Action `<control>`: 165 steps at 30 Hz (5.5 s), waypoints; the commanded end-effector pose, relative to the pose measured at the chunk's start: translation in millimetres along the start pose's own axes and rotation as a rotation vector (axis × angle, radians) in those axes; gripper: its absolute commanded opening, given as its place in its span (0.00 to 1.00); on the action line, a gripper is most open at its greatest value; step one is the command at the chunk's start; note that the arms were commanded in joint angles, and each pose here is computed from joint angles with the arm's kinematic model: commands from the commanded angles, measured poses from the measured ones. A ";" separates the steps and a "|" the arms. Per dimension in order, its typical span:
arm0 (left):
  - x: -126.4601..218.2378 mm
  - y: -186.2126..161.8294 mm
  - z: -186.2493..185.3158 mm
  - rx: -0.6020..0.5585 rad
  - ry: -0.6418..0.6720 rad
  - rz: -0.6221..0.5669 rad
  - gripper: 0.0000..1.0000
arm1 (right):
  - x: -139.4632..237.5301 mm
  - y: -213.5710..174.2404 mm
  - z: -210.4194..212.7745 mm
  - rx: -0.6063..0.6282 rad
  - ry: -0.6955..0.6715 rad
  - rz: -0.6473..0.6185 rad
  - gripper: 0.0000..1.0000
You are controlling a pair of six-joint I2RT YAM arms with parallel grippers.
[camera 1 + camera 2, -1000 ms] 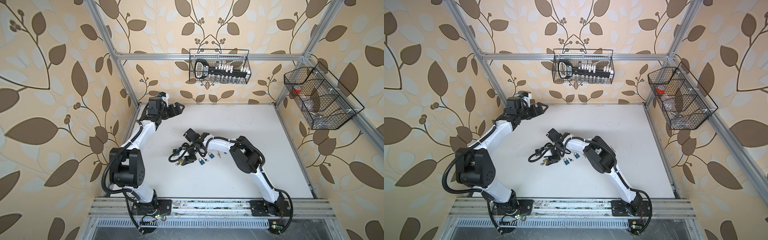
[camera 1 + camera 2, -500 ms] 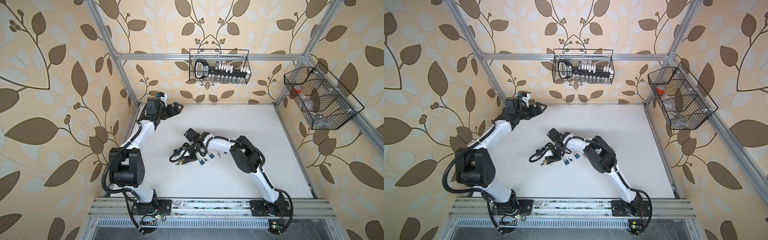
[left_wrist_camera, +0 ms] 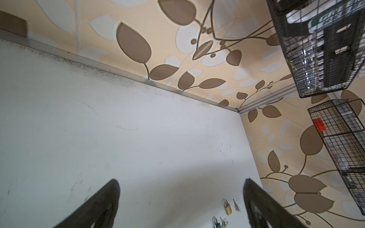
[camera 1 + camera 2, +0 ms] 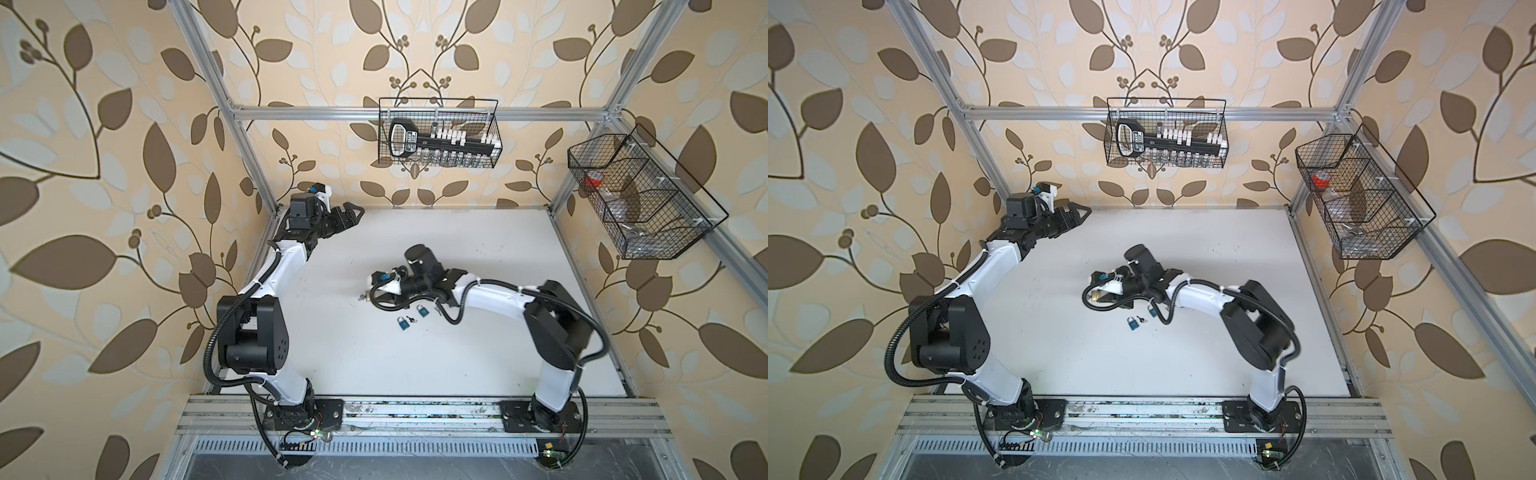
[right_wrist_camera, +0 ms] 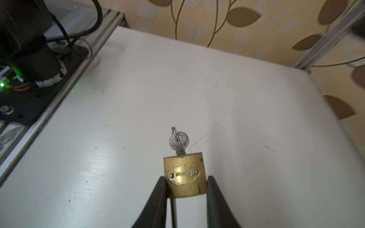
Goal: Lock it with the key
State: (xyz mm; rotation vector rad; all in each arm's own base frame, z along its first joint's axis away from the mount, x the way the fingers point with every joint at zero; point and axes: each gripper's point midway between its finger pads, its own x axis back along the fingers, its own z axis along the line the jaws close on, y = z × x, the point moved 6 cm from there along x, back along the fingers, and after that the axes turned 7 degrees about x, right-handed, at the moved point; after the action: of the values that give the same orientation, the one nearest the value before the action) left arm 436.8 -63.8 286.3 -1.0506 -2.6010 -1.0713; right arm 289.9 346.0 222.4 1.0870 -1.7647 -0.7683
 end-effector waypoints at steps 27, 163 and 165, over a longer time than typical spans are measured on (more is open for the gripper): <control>18.6 -124.8 -210.0 -0.531 -0.816 0.450 0.92 | 203.7 8.1 12.6 0.117 -0.657 0.255 0.00; 142.3 -135.1 -236.0 -0.539 -0.781 0.288 0.47 | 218.0 115.8 0.2 -0.184 -0.203 -0.443 0.00; 143.0 -131.0 -232.9 -0.562 -0.715 0.243 0.62 | 219.3 113.9 -2.3 -0.210 -0.233 -0.426 0.00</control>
State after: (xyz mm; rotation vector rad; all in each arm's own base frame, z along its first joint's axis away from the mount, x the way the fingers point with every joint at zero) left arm 216.3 -216.0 419.2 -2.3413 -2.4851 -1.4504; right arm 207.5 199.9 390.1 1.3038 -1.5765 -1.3020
